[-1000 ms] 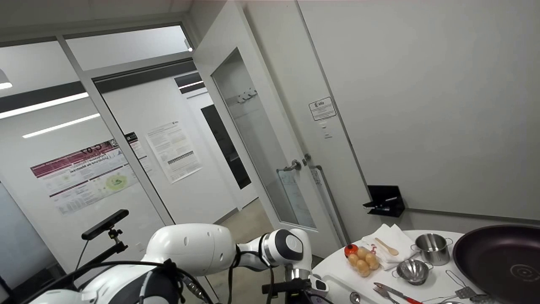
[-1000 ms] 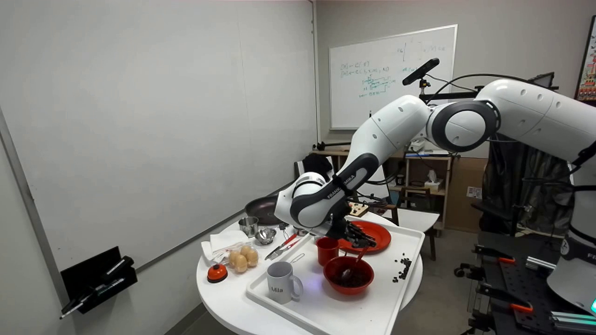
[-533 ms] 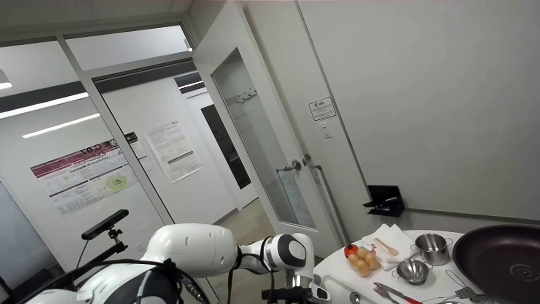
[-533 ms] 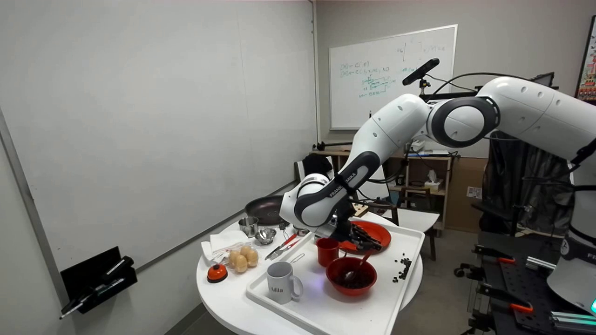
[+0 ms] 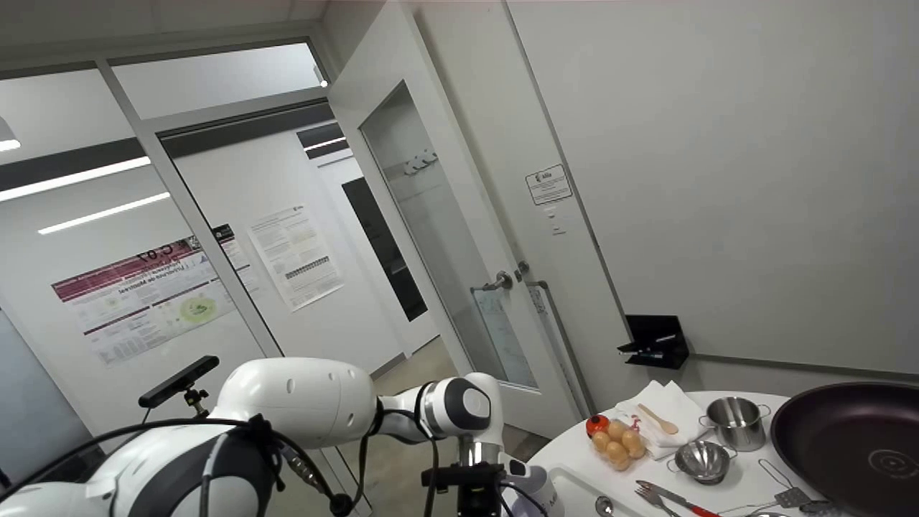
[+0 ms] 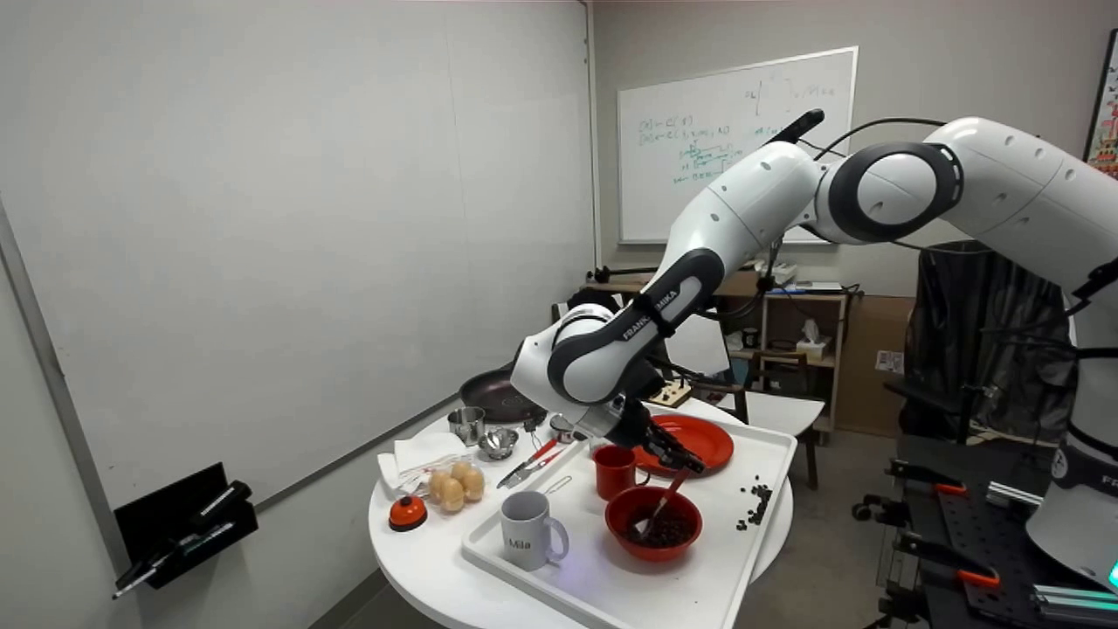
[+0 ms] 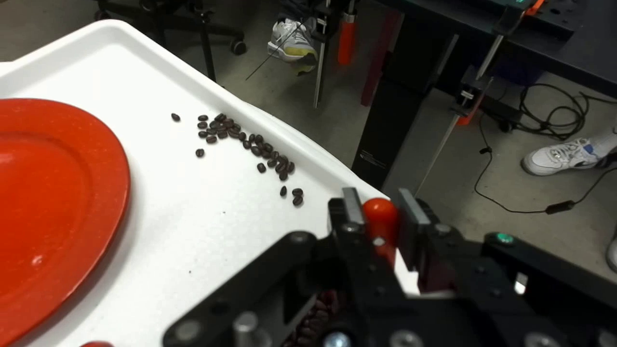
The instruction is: Use the spoon to stir the contents in the red bowl
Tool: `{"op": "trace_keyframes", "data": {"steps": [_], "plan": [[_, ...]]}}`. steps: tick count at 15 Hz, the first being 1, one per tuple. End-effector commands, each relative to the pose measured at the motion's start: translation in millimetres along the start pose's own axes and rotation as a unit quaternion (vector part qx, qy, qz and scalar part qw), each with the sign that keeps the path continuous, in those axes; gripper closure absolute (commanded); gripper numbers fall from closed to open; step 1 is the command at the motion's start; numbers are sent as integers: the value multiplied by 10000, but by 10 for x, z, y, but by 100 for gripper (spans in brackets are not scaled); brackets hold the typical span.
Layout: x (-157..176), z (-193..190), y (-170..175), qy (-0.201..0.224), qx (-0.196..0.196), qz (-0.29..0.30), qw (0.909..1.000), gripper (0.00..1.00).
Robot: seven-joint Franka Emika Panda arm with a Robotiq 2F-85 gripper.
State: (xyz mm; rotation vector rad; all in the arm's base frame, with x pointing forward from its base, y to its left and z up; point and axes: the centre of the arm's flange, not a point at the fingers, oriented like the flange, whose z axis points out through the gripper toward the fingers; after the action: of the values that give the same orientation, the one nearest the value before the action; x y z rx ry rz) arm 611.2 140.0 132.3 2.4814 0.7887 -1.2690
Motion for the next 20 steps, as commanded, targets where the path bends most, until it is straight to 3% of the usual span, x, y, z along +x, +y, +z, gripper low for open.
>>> {"op": "trace_keyframes", "data": {"steps": [1,5,12,20], "plan": [[-131,-89,21,129,10,-88,9999,91],[-137,7,172,33,108,77,9999,91],[-210,494,415,-263,498,327,9979,91],[-306,727,292,-346,720,256,9965,91]]}}
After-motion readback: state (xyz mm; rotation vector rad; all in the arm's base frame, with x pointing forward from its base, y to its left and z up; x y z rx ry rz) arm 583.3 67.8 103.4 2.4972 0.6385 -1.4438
